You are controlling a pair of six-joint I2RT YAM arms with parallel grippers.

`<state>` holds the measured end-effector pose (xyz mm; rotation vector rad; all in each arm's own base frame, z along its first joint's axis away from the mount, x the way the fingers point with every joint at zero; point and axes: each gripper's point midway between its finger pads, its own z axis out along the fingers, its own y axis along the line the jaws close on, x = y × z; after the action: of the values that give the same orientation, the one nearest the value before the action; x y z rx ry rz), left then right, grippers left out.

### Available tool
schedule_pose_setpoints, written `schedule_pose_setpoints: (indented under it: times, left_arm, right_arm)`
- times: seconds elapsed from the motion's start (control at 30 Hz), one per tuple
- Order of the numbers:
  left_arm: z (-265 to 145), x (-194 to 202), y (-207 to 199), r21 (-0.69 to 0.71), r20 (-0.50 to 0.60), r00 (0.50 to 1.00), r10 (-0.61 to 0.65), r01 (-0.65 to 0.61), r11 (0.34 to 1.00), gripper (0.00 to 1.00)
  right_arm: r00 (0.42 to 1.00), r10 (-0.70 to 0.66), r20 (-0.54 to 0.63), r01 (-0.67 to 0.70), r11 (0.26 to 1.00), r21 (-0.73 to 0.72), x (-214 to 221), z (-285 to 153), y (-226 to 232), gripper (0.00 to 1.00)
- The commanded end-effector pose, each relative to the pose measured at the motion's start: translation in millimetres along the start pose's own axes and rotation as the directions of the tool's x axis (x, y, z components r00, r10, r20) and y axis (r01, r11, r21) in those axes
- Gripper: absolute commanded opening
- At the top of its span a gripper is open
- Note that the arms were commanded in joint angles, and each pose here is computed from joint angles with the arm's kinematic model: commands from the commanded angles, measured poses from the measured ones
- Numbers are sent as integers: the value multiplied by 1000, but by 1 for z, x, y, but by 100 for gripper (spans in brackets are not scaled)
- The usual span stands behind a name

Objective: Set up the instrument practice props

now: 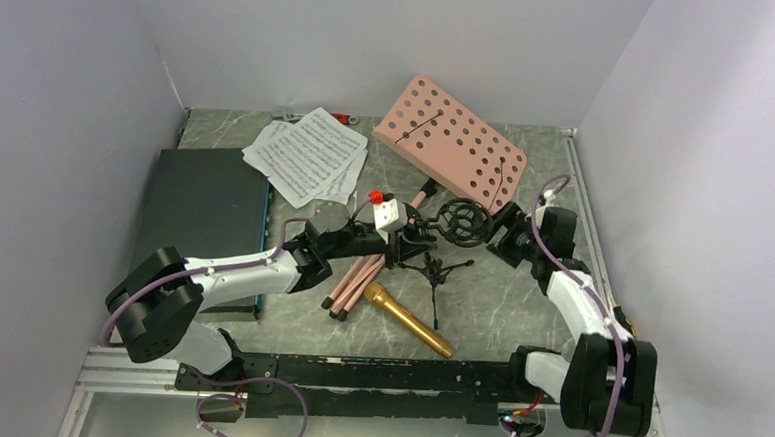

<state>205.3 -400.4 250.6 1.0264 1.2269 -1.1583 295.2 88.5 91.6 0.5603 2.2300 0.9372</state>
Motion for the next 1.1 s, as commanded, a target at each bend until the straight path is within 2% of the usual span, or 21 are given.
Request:
schedule_pose_setpoints:
  times: [0.0, 0.13, 0.37, 0.47, 0.57, 0.67, 0.8, 0.93, 1.07]
  left_arm:
    - [11, -21, 6, -15, 37, 999, -22, 23, 1000, 2]
    - [22, -17, 6, 14, 18, 999, -47, 47, 999, 2]
    - [52, -4, -1, 75, -56, 997, -48, 52, 996, 2]
    - [68, -4, -6, 109, -57, 997, -46, 52, 993, 2]
    - [86, -1, -14, 153, -77, 996, -48, 60, 986, 2]
    - [99, 6, -25, 202, -109, 993, -54, 76, 976, 2]
    - [107, 10, -35, 237, -117, 992, -55, 82, 968, 2]
    - [102, 14, -26, 175, -146, 989, -34, 60, 983, 2]
    - [90, 13, -20, 126, -171, 985, 3, 19, 992, 2]
  right_arm:
    - [981, -145, 126, 124, 979, 162, -43, -27, 5, 86]
    - [944, -199, 263, 146, 967, 208, -89, -57, 38, 87]
    - [811, -268, 520, 208, 963, 172, -157, -134, 127, 88]
    - [772, -267, 578, 256, 961, 101, -167, -159, 164, 88]
    - [769, -250, 589, 292, 956, 24, -165, -169, 189, 88]
    - [775, -255, 578, 320, 947, -11, -160, -168, 195, 88]
    - [781, -274, 562, 323, 946, 12, -157, -159, 184, 89]
    - [778, -282, 562, 285, 955, 84, -162, -152, 164, 92]
    - [799, -261, 543, 235, 965, 118, -167, -135, 144, 93]
